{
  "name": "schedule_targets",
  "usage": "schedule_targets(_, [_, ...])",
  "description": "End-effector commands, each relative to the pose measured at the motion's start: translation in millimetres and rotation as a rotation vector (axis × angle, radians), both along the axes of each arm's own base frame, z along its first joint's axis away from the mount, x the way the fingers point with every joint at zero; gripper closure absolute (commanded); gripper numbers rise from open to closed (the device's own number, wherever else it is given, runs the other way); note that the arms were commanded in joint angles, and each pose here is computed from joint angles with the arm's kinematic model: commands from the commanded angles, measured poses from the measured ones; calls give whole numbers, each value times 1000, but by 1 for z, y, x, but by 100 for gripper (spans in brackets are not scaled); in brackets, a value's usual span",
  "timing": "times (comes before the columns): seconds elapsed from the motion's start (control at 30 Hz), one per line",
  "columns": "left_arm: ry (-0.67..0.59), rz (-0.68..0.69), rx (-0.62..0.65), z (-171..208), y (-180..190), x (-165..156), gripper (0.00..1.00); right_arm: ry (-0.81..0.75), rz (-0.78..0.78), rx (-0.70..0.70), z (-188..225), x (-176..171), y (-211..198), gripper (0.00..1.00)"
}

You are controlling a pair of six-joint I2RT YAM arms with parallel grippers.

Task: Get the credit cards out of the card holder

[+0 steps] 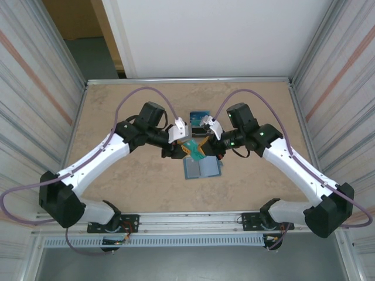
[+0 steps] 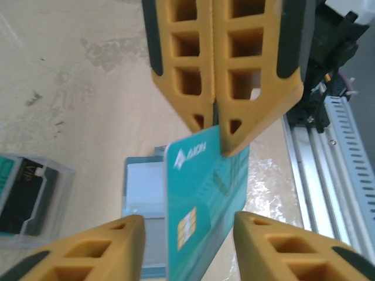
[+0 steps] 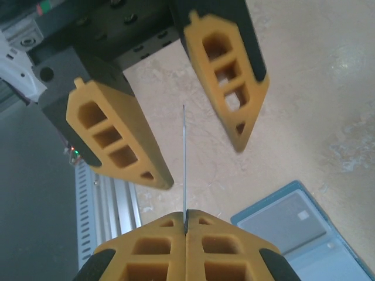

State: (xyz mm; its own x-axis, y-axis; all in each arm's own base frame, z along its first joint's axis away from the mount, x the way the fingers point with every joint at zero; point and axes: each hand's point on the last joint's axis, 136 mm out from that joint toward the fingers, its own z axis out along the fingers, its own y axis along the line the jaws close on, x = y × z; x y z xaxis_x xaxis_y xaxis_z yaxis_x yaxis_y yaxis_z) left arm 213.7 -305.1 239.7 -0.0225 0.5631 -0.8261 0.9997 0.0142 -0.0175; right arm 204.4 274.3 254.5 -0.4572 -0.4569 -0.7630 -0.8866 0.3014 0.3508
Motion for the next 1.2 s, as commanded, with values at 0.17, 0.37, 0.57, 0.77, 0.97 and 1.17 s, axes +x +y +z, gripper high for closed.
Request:
schedule_targets(0.17, [47,-97,-29,10,-13,-16,100,3,38,-15,0,-2,2,95])
schedule_targets(0.37, [21,24,-33,6,-10,-2,100,21,-109,48,8,22,-13,50])
schedule_targets(0.57, [-52,337,-219,35,5,29,100,36,-371,170,15,49,-33,28])
schedule_targets(0.77, [38,579,-508,64,31,37,100,117,-549,374,20,64,-41,24])
schedule_targets(0.97, [200,627,-655,71,34,34,100,168,-470,524,35,65,-23,27])
schedule_targets(1.17, [280,574,-705,77,25,31,100,140,-356,536,44,52,-2,27])
